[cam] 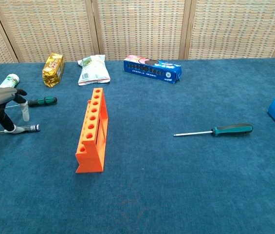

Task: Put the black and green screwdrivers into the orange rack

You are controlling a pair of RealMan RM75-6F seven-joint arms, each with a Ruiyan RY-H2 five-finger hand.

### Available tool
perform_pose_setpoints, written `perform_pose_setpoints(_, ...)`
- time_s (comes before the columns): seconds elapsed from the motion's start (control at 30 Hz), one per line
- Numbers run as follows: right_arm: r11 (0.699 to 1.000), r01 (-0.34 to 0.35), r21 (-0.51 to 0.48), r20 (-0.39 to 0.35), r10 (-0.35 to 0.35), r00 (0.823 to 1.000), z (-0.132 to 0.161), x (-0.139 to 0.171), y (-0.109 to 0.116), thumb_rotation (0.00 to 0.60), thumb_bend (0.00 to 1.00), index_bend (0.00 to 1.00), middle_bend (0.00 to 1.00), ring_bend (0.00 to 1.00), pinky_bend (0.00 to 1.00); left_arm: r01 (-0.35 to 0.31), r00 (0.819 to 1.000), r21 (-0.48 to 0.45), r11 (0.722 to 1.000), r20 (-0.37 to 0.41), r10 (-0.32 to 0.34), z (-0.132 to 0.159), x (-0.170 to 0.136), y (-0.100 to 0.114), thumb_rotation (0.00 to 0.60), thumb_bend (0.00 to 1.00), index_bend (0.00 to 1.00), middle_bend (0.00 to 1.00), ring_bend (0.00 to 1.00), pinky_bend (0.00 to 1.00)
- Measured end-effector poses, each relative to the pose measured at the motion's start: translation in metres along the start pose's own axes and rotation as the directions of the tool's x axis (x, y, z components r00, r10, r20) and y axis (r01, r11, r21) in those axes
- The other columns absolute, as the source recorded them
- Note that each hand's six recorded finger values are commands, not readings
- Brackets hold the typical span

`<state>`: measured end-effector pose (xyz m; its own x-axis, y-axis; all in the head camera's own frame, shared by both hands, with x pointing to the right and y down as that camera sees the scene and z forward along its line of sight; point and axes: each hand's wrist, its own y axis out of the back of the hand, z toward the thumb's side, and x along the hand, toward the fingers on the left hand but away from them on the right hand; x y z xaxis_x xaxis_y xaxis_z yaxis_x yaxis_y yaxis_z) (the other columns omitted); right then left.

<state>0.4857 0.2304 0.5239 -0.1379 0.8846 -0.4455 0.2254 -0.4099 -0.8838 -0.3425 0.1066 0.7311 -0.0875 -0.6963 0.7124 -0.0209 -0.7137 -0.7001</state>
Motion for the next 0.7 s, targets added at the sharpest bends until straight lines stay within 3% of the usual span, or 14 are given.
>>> perform_pose_setpoints(0.7,1.000,-0.010,-0.004,0.009,0.010,1.000,-0.002,-0.003,-0.002,0.600,0.00,0.00,0.00,0.00,0.00,0.021,0.999,0.010,1.000,-0.031,-0.020,0.008,0.011,-0.011,0.600,0.30,0.48,0.00,0.00,0.00)
